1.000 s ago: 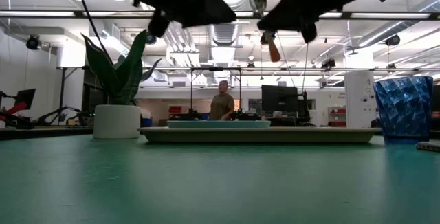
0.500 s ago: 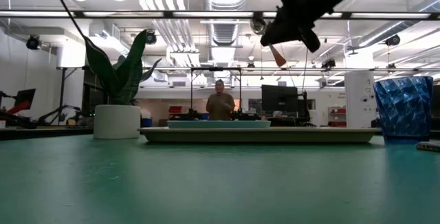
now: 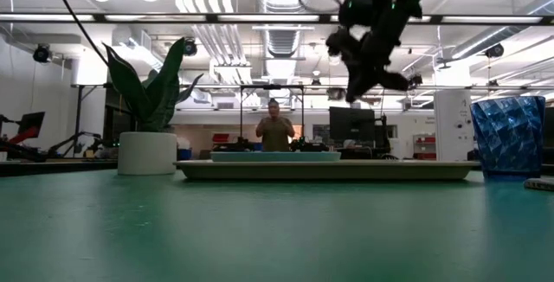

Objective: Pick and place plate/cup/fork/spoon on tray
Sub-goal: Put the orange spoon on the light white tray to the left of the orange fork, then adjust the orange fork on the light white tray

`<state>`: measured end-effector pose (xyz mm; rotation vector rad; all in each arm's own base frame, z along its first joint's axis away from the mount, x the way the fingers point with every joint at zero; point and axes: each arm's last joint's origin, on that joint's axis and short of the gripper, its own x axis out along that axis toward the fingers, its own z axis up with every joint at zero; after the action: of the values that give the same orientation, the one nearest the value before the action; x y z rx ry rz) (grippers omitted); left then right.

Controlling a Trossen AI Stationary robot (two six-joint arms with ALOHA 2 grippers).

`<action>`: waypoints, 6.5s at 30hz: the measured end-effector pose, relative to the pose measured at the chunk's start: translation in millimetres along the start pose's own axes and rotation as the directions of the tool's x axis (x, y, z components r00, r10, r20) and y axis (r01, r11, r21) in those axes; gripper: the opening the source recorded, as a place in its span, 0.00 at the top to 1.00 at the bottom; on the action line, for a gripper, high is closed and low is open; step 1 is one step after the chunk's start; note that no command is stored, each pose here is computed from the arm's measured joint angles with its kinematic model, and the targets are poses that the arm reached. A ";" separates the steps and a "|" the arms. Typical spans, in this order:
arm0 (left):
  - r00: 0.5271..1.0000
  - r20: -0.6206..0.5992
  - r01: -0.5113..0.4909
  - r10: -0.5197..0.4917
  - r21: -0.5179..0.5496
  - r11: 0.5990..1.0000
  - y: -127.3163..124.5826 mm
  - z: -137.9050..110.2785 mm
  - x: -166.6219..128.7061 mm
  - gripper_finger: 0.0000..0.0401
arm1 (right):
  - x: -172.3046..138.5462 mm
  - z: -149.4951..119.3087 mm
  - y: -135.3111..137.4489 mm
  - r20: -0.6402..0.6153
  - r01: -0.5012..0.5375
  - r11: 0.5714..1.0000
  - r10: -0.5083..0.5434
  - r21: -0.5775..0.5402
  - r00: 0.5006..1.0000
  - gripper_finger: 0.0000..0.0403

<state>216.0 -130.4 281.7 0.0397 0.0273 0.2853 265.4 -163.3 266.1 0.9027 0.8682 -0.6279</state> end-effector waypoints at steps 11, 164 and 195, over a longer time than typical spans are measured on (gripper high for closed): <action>1.000 0.000 0.024 -0.024 0.002 1.000 -3.9 -0.3 -4.4 0.96 | 55.5 -6.2 -45.9 -0.191 0.096 0.973 -0.056 0.208 0.980 0.98; 0.999 0.003 0.046 -0.046 0.018 0.999 -7.7 0.5 -8.8 0.96 | 121.2 -39.6 -48.7 0.163 0.311 0.914 -0.276 -0.262 0.947 0.97; 0.999 0.003 0.046 -0.046 0.020 0.999 -7.7 0.3 -8.7 0.96 | 43.7 -55.3 -32.8 0.217 0.327 0.906 -0.274 -0.269 0.937 0.97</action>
<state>209.8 -140.3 281.9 0.0588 0.0280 0.2391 242.0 -136.2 197.1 0.4304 0.9234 -0.8043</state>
